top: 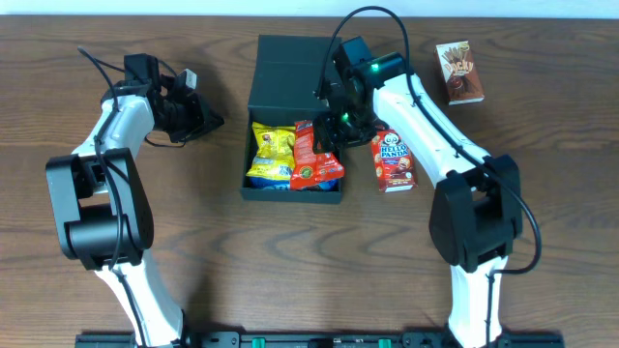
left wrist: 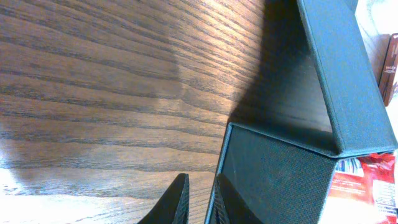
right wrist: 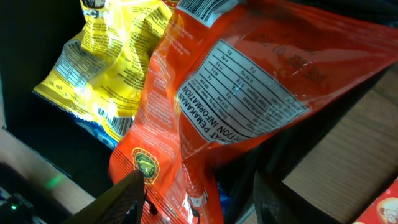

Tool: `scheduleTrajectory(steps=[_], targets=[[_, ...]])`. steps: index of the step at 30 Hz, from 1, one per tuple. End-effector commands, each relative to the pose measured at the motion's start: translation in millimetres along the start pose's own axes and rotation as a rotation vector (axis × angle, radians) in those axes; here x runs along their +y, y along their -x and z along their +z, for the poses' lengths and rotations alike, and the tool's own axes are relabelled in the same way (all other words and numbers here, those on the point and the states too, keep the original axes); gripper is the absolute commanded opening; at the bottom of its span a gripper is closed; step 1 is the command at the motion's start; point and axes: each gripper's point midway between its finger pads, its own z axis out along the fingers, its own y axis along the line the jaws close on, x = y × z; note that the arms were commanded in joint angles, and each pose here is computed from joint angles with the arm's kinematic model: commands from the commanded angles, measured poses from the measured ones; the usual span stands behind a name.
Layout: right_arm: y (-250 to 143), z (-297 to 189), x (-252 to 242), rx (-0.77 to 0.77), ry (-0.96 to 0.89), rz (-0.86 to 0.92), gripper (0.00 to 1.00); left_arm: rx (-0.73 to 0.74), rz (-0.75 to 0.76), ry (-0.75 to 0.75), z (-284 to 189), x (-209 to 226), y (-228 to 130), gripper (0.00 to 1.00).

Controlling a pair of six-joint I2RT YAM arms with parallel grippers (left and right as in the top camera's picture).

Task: Pack container
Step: 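Carry the red bag into the box beside the yellow bag, then press the red bag down into the box with the right gripper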

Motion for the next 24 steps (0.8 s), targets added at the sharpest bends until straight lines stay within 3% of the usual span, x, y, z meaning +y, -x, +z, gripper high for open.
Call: scheduleTrajectory(steps=[1,7,8,10,14,24], targets=[[11.1,-15.2,-3.9,-0.042,-0.034,0.0,0.57,-0.019,0.007,-0.009,-7.9,-3.8,4.1,0.16],[28.7,-64.3,-7.2,-0.12,-0.178,-0.027,0.57,-0.019,0.007,-0.009,-7.8,-4.0,4.0,0.16],[31.0,-72.0,-3.9,-0.134,-0.186,-0.041,0.43,-0.019,0.007,-0.009,-7.8,-4.0,4.0,0.16],[33.8,-78.8,4.4,-0.15,-0.172,-0.053,0.01,-0.019,0.007,-0.008,-7.8,-3.9,4.0,0.16],[28.9,-63.7,15.4,-0.116,-0.134,-0.084,0.01,-0.019,0.008,-0.008,-7.8,-3.9,4.1,0.16],[-11.4,32.7,0.7,0.147,-0.12,-0.068,0.01,-0.02,0.007,-0.008,-7.9,-3.7,4.2,0.16]])
